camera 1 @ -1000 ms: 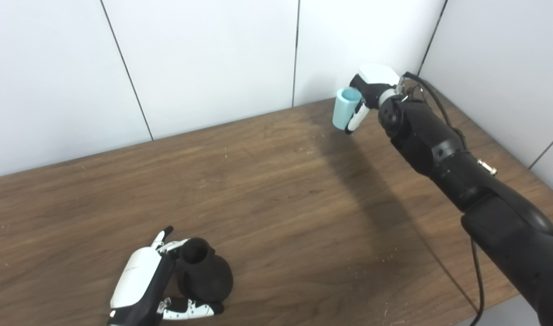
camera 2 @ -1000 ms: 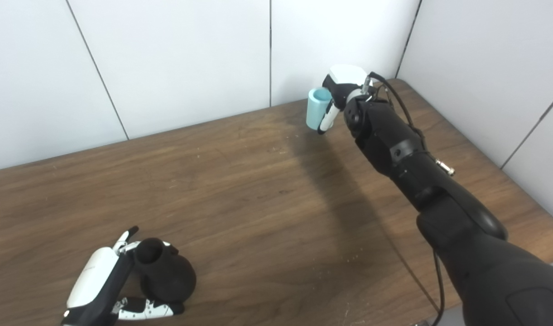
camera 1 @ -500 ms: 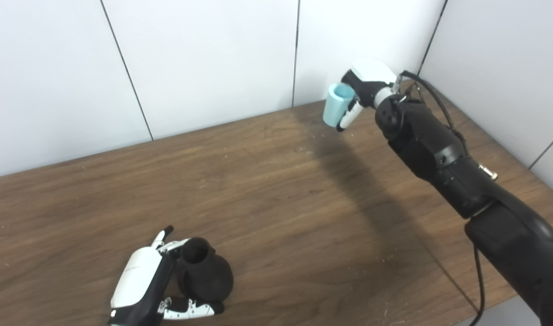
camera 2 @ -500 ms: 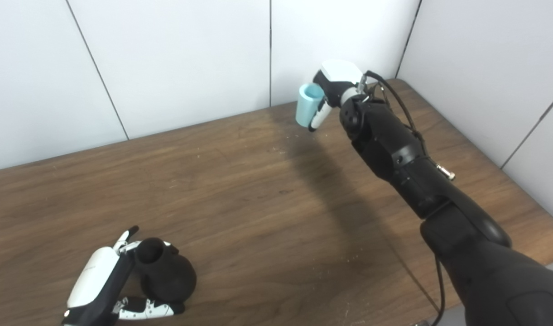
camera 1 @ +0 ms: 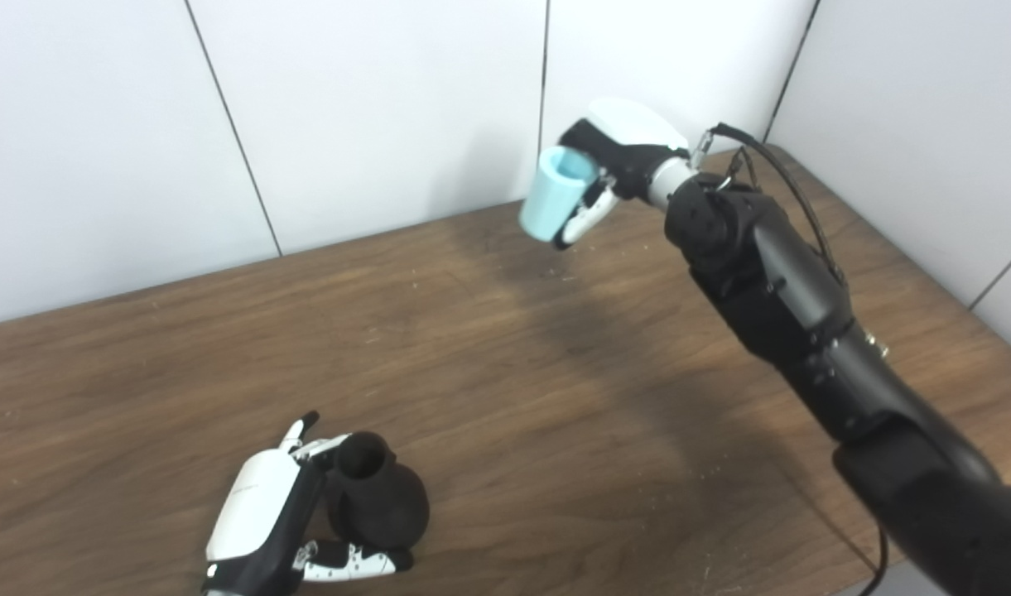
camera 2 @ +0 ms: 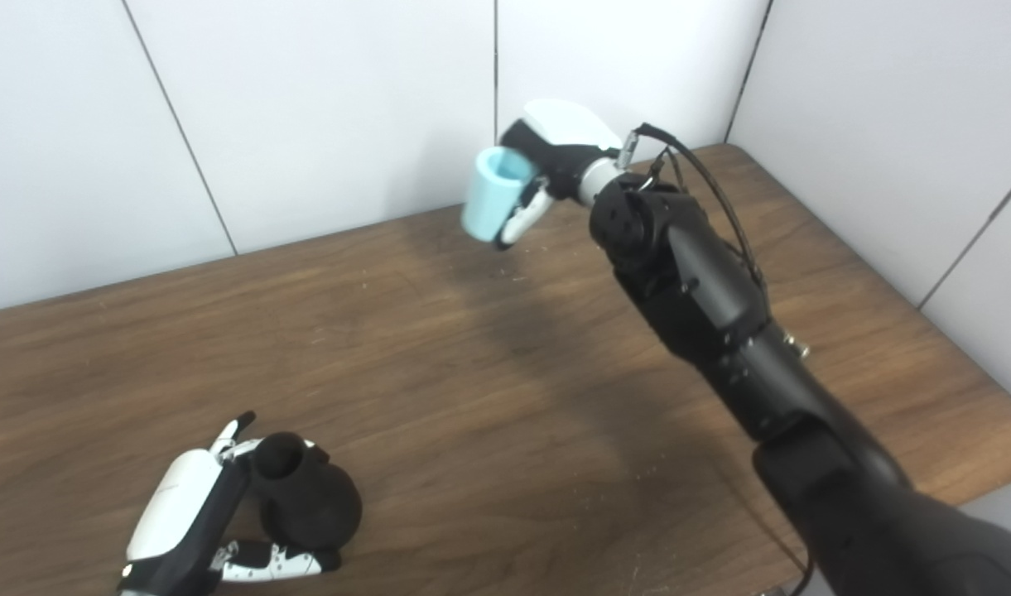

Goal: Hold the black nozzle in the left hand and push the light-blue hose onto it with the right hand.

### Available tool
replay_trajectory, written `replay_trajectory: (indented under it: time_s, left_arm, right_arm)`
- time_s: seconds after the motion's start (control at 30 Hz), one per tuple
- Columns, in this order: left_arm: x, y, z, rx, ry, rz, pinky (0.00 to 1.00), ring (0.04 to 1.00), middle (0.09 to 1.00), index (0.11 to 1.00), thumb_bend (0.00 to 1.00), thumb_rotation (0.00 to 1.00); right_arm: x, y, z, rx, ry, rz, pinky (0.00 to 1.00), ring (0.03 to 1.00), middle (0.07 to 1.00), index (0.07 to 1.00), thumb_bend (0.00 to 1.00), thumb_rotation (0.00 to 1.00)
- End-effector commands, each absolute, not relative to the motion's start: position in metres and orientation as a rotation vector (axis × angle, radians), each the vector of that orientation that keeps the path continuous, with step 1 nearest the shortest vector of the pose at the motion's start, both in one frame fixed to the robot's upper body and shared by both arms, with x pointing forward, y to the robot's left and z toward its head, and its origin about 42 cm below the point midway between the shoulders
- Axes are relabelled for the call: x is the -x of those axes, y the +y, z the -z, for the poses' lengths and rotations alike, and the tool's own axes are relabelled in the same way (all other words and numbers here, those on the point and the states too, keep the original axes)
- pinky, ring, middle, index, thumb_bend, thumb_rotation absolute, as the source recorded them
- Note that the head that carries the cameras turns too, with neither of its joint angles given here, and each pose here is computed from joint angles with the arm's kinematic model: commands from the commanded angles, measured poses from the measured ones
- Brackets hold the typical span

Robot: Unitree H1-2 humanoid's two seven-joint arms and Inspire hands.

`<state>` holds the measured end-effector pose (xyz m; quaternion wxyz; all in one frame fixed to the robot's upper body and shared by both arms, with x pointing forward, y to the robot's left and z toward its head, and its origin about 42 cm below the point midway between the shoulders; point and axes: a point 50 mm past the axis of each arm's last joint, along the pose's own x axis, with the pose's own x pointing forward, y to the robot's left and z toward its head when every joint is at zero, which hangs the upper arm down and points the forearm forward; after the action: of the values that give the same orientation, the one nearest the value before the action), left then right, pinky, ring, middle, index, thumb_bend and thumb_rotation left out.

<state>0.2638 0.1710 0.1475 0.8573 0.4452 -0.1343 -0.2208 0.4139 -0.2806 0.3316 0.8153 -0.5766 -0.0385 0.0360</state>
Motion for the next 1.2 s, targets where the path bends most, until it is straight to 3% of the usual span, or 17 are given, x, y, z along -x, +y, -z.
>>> replay_trajectory:
  time_s: [0.0, 0.47, 1.17]
  left_arm:
    - [-0.261, 0.169, -0.137, -0.987, -0.215, 0.495, 1.0, 0.695, 0.463, 0.503, 0.52, 0.0]
    - [-0.259, 0.138, -0.144, -0.976, -0.186, 0.489, 1.0, 0.692, 0.471, 0.497, 0.52, 0.0]
    - [-0.262, 0.118, -0.157, -0.986, -0.162, 0.479, 1.0, 0.693, 0.491, 0.484, 0.52, 0.0]
  right_arm:
    - [-0.406, -0.281, -0.359, 1.25, -0.15, -0.041, 0.31, 0.432, 0.514, 0.498, 0.5, 0.0]
    - [-0.344, -0.243, -0.385, 1.196, -0.309, -0.288, 0.3, 0.427, 0.499, 0.492, 0.5, 0.0]
    - [-0.296, -0.211, -0.385, 1.205, -0.4, -0.516, 0.3, 0.421, 0.501, 0.489, 0.5, 0.0]
